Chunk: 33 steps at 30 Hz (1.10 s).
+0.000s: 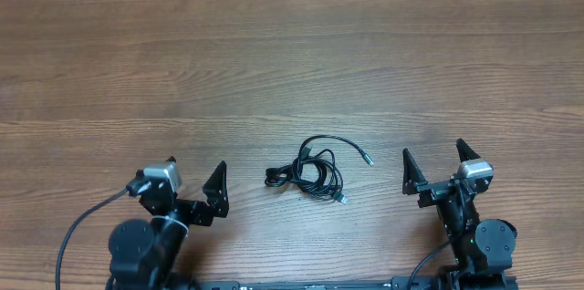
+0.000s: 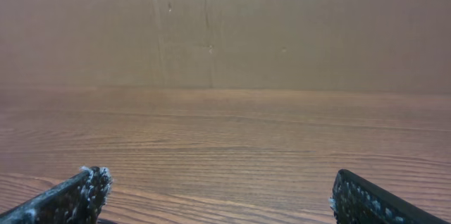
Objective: Untangle cables
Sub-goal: 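Move the left gripper forward and down onto the black cable bundle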
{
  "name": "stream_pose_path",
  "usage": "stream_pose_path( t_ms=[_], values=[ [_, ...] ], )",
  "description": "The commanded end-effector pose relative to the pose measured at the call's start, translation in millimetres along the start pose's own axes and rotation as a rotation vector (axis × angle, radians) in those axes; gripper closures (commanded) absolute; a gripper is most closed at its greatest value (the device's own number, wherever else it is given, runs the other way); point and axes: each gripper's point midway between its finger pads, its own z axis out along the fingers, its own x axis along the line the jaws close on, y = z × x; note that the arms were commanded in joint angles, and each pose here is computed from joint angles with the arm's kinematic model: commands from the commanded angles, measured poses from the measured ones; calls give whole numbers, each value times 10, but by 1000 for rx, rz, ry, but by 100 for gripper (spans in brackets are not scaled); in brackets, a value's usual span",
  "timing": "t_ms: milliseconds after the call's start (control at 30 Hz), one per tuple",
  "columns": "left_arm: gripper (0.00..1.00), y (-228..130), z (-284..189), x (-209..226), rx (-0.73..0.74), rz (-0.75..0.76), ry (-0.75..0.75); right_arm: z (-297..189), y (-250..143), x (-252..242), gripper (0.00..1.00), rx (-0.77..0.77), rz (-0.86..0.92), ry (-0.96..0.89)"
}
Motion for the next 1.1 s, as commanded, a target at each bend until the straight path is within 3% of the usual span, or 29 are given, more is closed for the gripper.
stream_pose_path(
  t_ms=[0, 500, 767, 1000, 1067],
  values=[
    [0, 126, 12, -51, 54, 19, 2, -1, -15, -18, 0, -5, 3, -8],
    [0, 110, 439, 3, 481, -65, 100, -1, -15, -18, 0, -5, 3, -8],
    [0, -201, 631, -82, 782, -71, 123, -1, -15, -18, 0, -5, 3, -8],
    [0, -642, 972, -503, 924, -8, 13, -1, -15, -18, 0, -5, 3, -8],
    [0, -704, 1064, -637, 932, -59, -23, -1, -15, -18, 0, -5, 3, -8]
  ],
)
